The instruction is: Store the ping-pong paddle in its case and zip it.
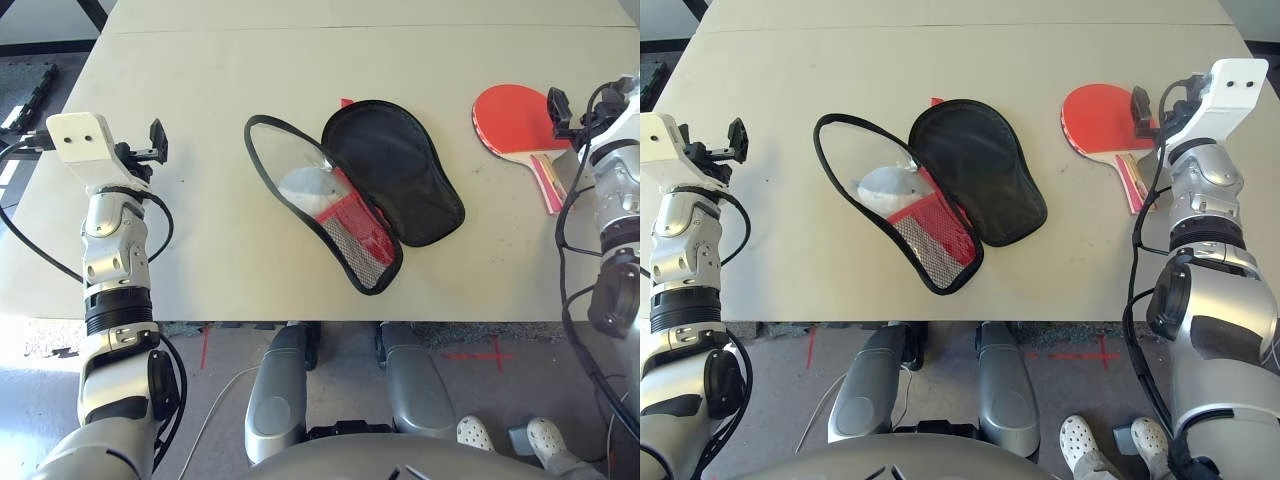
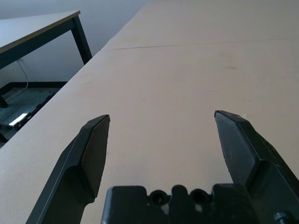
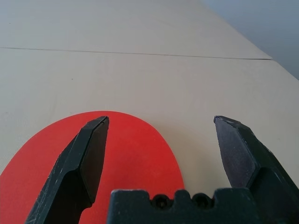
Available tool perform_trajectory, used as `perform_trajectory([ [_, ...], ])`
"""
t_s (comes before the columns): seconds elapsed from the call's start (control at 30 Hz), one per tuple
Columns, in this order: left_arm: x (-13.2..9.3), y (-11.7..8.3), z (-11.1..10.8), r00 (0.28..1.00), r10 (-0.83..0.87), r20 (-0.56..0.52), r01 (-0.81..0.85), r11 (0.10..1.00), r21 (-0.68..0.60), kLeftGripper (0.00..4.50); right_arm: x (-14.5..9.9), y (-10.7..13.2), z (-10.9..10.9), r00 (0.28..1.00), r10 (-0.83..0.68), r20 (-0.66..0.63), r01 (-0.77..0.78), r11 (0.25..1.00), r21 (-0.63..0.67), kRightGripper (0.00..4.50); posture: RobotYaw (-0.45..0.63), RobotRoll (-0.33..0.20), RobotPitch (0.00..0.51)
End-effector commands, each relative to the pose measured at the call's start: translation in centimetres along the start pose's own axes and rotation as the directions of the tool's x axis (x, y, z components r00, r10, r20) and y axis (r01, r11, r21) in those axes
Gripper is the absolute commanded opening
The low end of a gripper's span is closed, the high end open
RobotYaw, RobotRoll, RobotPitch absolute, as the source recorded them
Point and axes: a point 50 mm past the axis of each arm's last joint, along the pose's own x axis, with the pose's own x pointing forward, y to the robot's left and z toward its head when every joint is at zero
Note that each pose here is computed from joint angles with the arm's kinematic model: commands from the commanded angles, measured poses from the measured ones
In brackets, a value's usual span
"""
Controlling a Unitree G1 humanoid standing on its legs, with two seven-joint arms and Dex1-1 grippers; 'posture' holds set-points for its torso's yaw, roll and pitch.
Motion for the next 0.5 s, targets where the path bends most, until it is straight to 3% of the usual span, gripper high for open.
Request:
perform_trajectory([
  [0.03, -0.2, 0.3, -0.3, 1.0, 0.014, -0.011, -0.014, 1.0, -0.005, 4.5, -0.4, -0.6, -0.4, 0.999, -0.029, -0.012, 0.029, 1.0, 0.008, 4.47, 0.03, 0.0, 0.262],
  [0.13, 0.1, 0.3, 0.4, 1.0, 0.01, 0.005, -0.01, 1.0, -0.009, 4.5, -0.4, -0.5, -0.6, 0.999, -0.028, -0.017, 0.029, 1.0, 0.009, 4.47, 0.03, 0.0, 0.259],
  [0.3, 1.2, -0.1, 3.8, 0.995, -0.09, 0.048, 0.09, 0.996, -0.005, 4.5, -0.3, 0.0, -0.9, 1.0, -0.014, -0.02, 0.014, 1.0, 0.02, 4.47, 0.01, 0.0, 0.248],
  [0.5, 1.3, -3.2, 7.6, 0.942, -0.329, 0.062, 0.331, 0.943, -0.023, 4.5, -0.6, 0.3, -1.7, 0.999, 0.0, -0.047, 0.002, 0.999, 0.044, 4.47, 0.01, 0.0, 0.242],
])
